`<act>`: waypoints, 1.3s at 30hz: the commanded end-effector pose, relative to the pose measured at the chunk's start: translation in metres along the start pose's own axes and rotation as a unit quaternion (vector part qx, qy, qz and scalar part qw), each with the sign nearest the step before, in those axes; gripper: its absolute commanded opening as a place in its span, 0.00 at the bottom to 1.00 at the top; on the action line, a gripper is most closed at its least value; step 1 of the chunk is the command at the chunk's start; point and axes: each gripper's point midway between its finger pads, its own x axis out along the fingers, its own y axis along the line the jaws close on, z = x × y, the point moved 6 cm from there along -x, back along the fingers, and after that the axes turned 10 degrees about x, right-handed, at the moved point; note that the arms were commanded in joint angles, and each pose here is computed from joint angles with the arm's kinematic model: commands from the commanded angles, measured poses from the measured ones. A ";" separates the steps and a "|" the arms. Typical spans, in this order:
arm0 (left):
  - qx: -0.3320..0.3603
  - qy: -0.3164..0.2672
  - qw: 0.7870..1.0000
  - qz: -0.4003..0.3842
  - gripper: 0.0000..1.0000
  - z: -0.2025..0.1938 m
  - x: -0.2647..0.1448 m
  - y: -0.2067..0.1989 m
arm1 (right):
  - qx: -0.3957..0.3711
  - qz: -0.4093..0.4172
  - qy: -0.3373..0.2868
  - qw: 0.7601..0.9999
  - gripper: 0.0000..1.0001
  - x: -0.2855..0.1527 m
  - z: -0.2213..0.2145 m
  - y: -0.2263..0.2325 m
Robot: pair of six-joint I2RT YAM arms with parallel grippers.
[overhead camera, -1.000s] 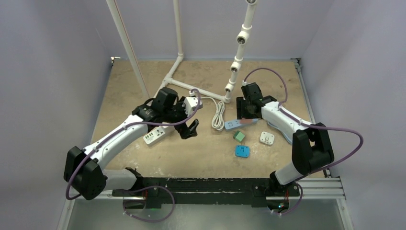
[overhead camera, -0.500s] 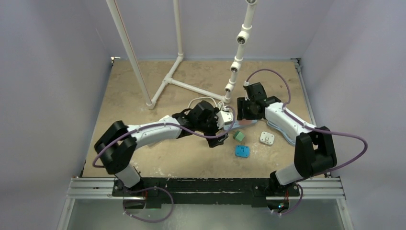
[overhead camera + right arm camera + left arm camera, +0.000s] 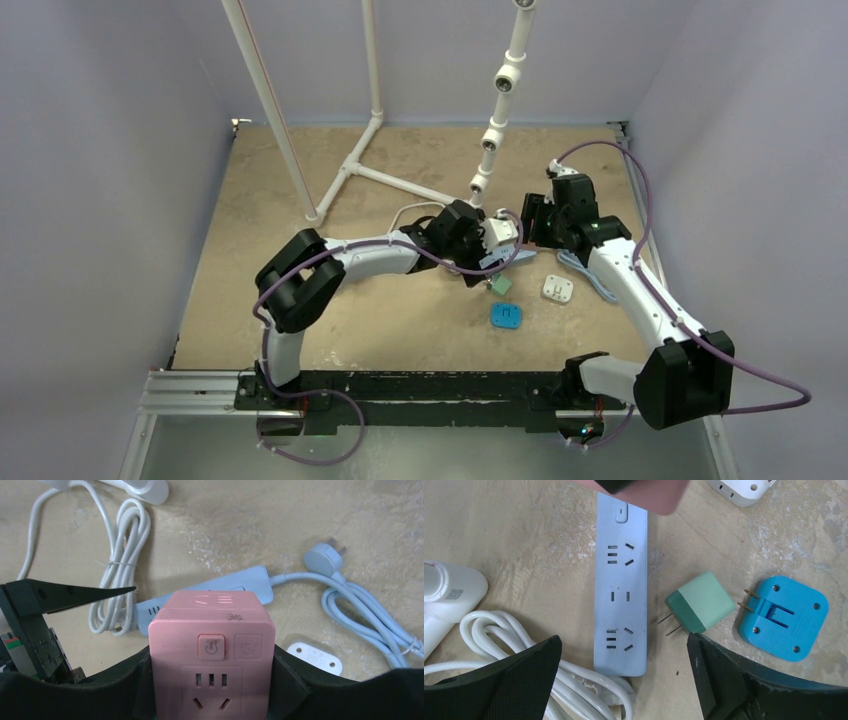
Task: Insert the plug
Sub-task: Move the socket to the center of the board.
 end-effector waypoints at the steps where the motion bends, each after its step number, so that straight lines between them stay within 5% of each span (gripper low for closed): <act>1: 0.028 -0.010 1.000 0.003 0.93 0.005 0.013 0.009 | 0.023 -0.002 -0.007 1.000 0.00 -0.006 0.003 -0.006; 9: 0.025 0.031 0.999 -0.001 0.78 -0.024 0.020 0.020 | 0.031 0.004 -0.026 0.999 0.00 -0.017 0.017 -0.006; 19: 0.048 0.048 0.997 -0.042 0.42 -0.045 0.008 0.009 | 0.020 0.044 0.005 0.999 0.00 -0.014 0.009 0.002; 27: 0.046 0.067 0.994 -0.070 0.39 -0.061 -0.020 -0.011 | 0.009 0.070 0.033 0.997 0.00 -0.010 0.001 0.005; 30: 0.032 0.072 0.994 -0.076 0.47 -0.066 -0.026 -0.017 | 0.009 0.091 0.050 0.995 0.00 -0.009 -0.005 0.009; 34: 0.011 0.061 0.998 -0.031 0.97 -0.052 -0.035 -0.008 | 0.011 0.107 0.069 0.992 0.00 -0.009 -0.014 0.010; 39: -0.024 0.018 0.999 0.019 0.99 -0.016 -0.063 0.004 | 0.013 0.153 0.084 0.985 0.00 -0.015 -0.021 0.018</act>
